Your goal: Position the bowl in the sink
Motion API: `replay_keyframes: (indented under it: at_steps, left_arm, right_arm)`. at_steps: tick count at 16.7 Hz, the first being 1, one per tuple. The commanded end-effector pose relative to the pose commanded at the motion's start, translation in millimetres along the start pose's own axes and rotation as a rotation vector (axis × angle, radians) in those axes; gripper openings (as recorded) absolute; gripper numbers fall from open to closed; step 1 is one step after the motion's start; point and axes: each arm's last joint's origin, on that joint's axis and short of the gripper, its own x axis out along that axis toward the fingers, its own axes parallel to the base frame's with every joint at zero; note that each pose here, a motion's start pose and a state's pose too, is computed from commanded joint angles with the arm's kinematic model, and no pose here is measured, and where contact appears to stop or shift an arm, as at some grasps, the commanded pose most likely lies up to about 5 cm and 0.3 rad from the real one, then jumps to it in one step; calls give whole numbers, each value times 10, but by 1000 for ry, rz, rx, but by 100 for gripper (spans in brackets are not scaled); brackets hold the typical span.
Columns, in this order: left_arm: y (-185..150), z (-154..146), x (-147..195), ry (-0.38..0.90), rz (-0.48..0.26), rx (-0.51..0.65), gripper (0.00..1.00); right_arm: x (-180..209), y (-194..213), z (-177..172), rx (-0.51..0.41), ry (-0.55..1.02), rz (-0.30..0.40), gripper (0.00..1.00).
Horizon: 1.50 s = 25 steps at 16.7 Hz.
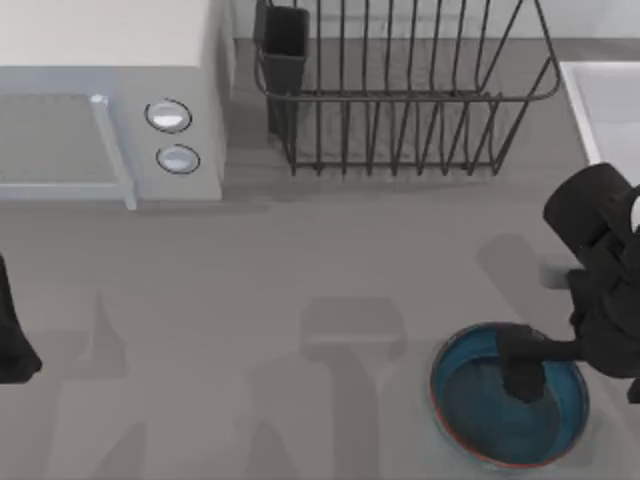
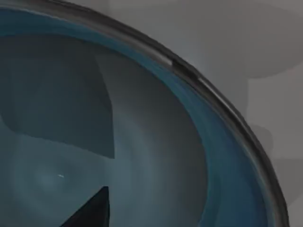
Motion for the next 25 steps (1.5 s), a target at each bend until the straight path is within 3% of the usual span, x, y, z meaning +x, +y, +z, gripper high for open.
replay_keyframes:
  at_steps: [5, 18, 25]
  left_arm:
    - [0, 0, 0, 0, 0, 0, 100]
    - [0, 0, 0, 0, 0, 0, 100]
    - [0, 0, 0, 0, 0, 0, 100]
  right_arm:
    - [71, -9, -19, 0, 4, -2, 100]
    - [71, -9, -19, 0, 4, -2, 2]
    - [71, -9, -19, 0, 4, -2, 0]
